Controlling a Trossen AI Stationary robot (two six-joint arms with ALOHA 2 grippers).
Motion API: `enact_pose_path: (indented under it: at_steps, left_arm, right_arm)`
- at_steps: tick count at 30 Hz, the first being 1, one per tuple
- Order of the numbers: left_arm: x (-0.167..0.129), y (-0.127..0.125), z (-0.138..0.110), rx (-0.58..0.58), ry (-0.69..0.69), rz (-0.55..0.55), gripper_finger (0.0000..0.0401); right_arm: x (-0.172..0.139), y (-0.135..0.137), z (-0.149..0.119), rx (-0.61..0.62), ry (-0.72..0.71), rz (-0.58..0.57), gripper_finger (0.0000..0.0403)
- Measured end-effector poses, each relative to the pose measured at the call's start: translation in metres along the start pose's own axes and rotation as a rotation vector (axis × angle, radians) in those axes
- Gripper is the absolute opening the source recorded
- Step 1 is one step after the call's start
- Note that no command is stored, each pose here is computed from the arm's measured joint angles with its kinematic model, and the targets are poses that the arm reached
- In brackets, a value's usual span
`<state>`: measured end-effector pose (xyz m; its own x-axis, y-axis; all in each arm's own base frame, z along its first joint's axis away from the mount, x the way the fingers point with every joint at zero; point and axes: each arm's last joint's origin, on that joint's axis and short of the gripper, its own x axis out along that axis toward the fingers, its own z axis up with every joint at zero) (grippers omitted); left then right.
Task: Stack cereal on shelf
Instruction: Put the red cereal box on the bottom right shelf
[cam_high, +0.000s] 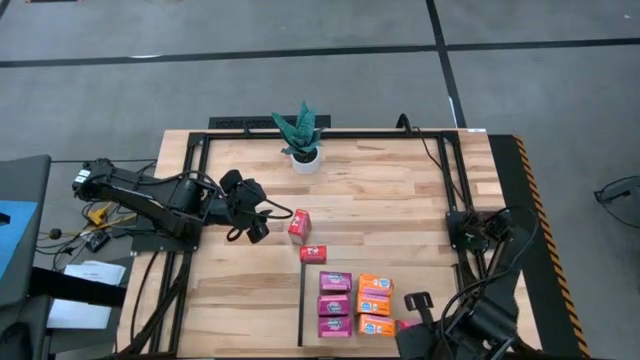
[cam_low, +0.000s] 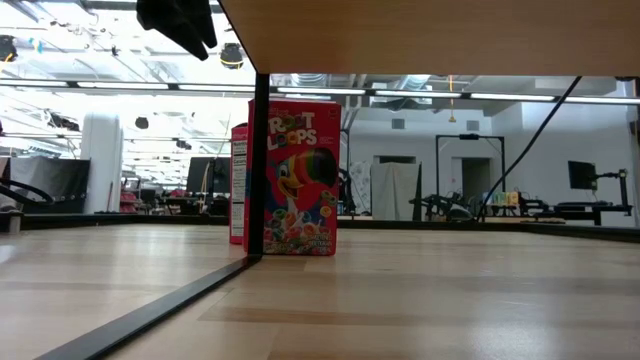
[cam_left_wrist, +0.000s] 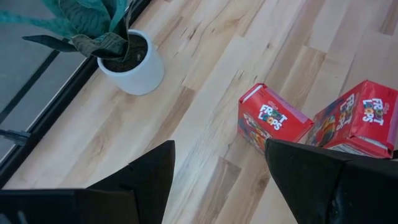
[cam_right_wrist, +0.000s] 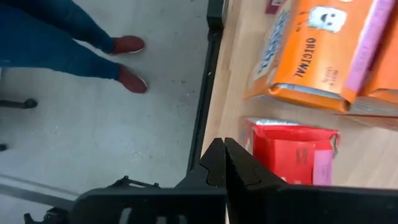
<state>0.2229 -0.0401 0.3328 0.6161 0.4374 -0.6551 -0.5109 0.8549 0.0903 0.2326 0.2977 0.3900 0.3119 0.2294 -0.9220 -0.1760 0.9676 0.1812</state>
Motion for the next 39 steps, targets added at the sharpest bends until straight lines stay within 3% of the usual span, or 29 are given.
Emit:
enact_pose_path:
  at_steps: [6,27,39]
  left_arm:
    - [0.0,0.0,-0.001,-0.002,0.007,-0.002,0.024]
    - [0.0,0.0,-0.001,0.001,0.012,0.0,0.024]
    - [0.0,0.0,0.0,-0.021,0.008,-0.007,0.024]
  right_arm:
    - [0.019,0.008,0.005,-0.041,0.021,0.02,0.0006]
    - [0.017,-0.001,0.0,0.061,0.049,-0.085,0.0009]
    - [0.014,0.0,0.001,0.096,0.031,-0.07,0.0018]
